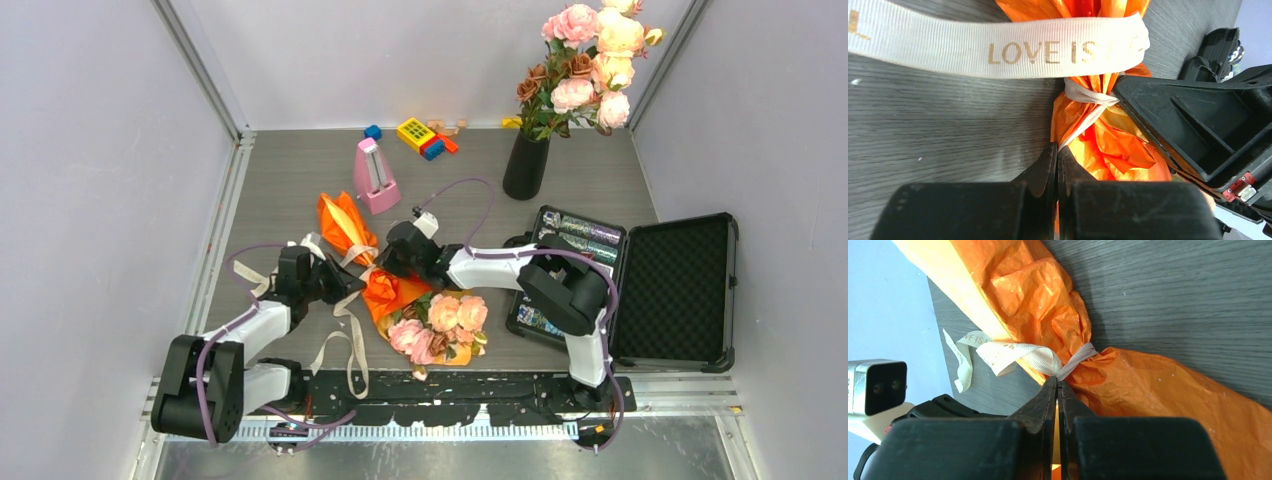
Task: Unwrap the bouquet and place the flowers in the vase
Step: Untie the ribbon from the wrapping paper.
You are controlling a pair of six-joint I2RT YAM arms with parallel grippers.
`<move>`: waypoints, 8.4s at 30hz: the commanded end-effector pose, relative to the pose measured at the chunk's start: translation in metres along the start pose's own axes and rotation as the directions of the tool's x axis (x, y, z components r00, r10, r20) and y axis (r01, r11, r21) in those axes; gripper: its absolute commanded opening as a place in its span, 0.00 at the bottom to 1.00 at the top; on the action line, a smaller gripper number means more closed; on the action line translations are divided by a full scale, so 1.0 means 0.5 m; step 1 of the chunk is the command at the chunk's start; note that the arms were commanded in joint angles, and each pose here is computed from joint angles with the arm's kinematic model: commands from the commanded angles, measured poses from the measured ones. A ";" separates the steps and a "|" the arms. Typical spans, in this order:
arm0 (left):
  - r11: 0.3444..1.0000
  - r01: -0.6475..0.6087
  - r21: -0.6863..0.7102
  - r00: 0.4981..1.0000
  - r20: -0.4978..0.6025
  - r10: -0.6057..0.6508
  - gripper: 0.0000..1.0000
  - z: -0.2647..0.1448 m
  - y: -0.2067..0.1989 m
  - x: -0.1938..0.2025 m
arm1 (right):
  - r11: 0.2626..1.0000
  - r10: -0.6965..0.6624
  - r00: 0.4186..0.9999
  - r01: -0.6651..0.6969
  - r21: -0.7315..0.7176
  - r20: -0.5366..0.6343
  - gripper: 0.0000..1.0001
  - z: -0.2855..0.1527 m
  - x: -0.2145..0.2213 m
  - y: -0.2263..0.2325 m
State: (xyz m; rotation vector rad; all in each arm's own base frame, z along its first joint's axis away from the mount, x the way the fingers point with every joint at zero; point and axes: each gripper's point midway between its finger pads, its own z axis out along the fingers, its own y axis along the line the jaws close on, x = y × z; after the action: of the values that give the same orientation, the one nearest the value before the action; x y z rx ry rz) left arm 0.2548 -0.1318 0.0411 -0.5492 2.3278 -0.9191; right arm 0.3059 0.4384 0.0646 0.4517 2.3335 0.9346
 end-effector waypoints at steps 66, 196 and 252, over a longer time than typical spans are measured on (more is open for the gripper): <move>1.000 0.016 0.012 0.998 -0.067 -0.015 0.00 0.003 -0.005 0.018 | 0.416 -0.909 0.416 0.909 -0.005 -0.026 0.00 -0.010 -0.009 0.094; 0.991 0.011 0.136 1.000 -0.013 -0.010 0.08 0.020 -0.068 -0.030 | 0.623 -0.775 0.628 0.739 -0.256 -0.072 0.00 -0.060 -0.031 0.197; 0.998 0.028 0.049 0.996 -0.090 -0.023 0.00 0.030 -0.029 -0.002 | 0.525 -0.851 0.492 0.803 -0.282 -0.183 0.46 -0.015 -0.002 0.046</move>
State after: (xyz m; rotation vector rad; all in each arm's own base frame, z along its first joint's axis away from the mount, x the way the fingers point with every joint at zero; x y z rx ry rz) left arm 0.2583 -0.1468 0.0317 -0.5671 2.4064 -1.0207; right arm 0.3048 0.4467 0.0866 -0.9344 2.2712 0.6949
